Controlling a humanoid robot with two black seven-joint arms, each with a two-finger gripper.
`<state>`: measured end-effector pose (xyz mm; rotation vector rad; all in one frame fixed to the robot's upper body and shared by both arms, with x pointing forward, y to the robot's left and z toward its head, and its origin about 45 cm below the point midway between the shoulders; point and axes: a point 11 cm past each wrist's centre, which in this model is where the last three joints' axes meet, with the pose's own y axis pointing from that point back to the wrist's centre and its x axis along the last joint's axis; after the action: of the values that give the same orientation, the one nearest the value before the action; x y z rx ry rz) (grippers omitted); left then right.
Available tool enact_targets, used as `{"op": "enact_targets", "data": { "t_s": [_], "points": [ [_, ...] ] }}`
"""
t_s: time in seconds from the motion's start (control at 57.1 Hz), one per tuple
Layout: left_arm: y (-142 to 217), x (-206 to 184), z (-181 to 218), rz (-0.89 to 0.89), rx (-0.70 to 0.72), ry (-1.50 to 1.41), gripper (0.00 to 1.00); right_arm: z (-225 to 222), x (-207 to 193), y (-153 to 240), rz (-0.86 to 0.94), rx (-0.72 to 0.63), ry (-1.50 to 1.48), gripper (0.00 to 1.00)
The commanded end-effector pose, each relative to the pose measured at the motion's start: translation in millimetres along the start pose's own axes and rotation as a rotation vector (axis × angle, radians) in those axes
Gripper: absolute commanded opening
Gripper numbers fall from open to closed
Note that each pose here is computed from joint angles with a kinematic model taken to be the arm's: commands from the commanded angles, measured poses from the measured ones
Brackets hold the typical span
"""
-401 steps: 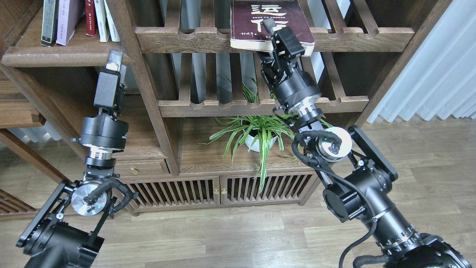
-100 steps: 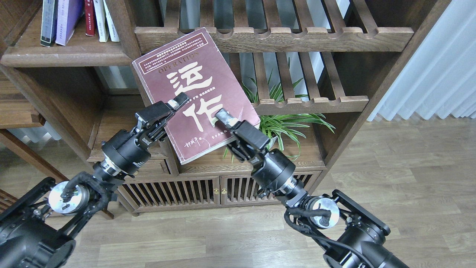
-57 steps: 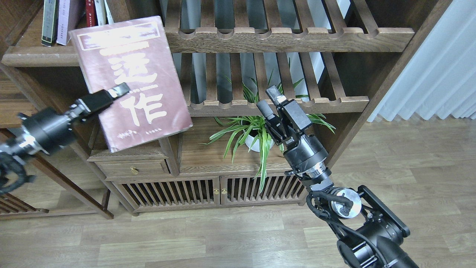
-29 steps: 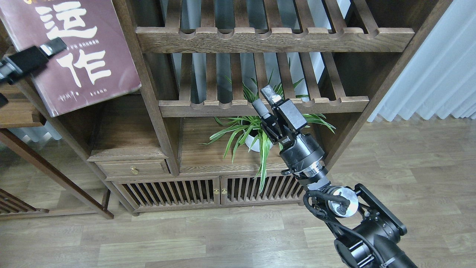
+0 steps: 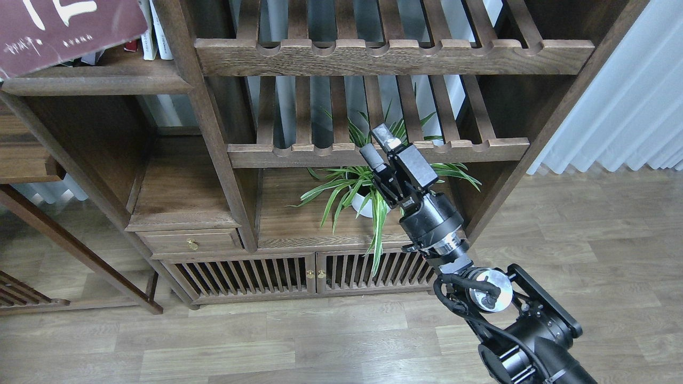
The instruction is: Organize books on shelf
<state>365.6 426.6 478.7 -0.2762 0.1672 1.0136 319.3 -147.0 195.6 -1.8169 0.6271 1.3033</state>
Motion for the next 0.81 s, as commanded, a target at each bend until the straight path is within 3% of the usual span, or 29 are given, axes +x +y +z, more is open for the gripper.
{"op": "enact_targets", "data": {
  "t_s": [0.0,0.561,0.788],
  "points": [
    [7,6,20,0.031,-0.048,-0.049,0.0,0,0,-1,-0.001,-0.003,0.004,0.8],
    [13,21,31,0.115,-0.115,-0.191,0.0,0,-1,-1,-0.002,-0.004,0.006,0.8],
    [-3,24,0,0.135,-0.131,-0.225,0.0,1,0,0,0.001,-0.001,0.003,0.8]
  ]
}}
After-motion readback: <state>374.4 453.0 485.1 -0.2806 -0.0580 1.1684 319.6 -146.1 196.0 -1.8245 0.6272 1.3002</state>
